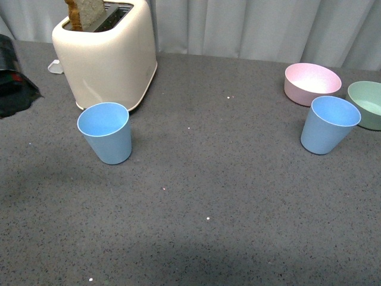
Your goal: Stack blue cups with both arms
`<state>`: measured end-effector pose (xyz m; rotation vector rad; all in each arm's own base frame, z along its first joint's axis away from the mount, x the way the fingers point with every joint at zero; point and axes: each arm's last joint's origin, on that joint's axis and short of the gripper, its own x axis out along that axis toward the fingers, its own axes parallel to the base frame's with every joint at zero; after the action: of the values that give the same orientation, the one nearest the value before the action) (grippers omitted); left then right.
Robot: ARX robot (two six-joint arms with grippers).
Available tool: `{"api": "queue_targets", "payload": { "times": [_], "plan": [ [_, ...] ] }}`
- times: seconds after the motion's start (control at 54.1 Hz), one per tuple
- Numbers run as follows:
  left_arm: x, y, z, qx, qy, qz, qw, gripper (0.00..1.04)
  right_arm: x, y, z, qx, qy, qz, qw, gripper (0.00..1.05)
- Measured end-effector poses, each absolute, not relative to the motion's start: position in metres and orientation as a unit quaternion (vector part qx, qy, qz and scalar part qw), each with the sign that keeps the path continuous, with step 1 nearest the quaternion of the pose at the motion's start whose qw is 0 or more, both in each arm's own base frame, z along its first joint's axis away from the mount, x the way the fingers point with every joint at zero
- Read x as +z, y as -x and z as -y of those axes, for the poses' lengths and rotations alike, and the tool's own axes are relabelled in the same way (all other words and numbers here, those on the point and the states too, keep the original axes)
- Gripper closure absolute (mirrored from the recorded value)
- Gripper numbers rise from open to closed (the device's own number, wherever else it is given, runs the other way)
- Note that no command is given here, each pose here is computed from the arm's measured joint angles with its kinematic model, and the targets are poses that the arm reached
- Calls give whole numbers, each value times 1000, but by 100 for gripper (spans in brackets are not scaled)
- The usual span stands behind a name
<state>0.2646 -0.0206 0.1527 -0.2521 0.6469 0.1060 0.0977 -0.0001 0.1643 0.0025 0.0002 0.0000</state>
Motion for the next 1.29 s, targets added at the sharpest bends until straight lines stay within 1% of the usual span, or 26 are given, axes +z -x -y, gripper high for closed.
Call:
{"api": "queue_targets", "payload": {
  "times": [0.129,0.277,0.684,0.814,0.869,0.924,0.943,1.017,1.109,1.22,1.239,1.294],
  "plan": [
    [142,-300,31,51,141,-359,921,7,164,-98,0,0,-1,0,1000,10],
    [132,-326,44,52,143,-395,906,7,164,-98,0,0,-1,0,1000,10],
    [99,-355,53,67,136,-475,867,7,164,-98,0,0,-1,0,1000,10],
    [95,-362,54,66,149,-482,861,8,164,-98,0,0,-1,0,1000,10],
    [94,-364,55,67,151,-483,860,18,164,-98,0,0,-1,0,1000,10],
    [94,-366,55,67,152,-485,858,25,164,-98,0,0,-1,0,1000,10],
    [94,-366,55,67,155,-487,857,30,164,-98,0,0,-1,0,1000,10],
    [92,-366,57,66,158,-498,850,47,164,-98,0,0,-1,0,1000,10],
    [90,-365,58,68,160,-507,844,59,164,-98,0,0,-1,0,1000,10],
    [90,-364,60,70,163,-518,837,82,164,-98,0,0,-1,0,1000,10],
    [90,-365,61,69,163,-519,836,88,164,-98,0,0,-1,0,1000,10],
    [91,-365,64,68,161,-524,834,99,164,-98,0,0,-1,0,1000,10]
  ]
}}
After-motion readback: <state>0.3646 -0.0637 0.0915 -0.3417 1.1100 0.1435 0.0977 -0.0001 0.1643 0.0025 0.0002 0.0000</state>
